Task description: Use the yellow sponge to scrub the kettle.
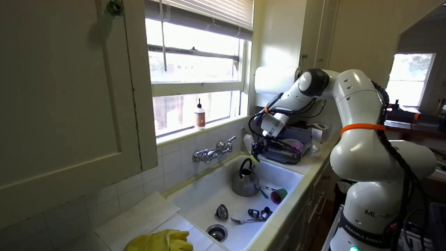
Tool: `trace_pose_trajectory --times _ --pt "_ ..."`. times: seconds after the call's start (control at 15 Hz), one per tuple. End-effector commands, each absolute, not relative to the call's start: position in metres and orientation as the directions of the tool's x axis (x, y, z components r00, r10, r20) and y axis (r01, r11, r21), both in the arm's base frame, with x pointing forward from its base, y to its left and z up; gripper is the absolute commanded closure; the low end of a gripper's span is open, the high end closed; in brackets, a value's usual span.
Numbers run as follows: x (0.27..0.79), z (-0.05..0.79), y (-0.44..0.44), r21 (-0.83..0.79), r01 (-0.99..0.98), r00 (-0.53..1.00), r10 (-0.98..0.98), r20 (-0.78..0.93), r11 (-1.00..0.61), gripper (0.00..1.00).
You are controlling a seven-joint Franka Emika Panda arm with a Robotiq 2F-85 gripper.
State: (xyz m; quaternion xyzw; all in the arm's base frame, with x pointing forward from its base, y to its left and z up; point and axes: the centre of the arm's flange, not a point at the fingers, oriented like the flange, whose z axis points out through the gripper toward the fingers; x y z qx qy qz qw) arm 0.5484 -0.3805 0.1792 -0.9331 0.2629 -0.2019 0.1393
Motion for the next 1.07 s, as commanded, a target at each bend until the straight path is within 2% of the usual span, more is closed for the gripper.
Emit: trace_pose_trajectory --times 0.0,1.0 --pt "0.564 0.174 -0.377 -0.392 -0.418 0.772 -0.548 0.323 -0.819 0.96" --pt "0.551 0.195 -0.312 -0.303 -0.301 0.865 -0.393 0.313 -0.904 0.96"
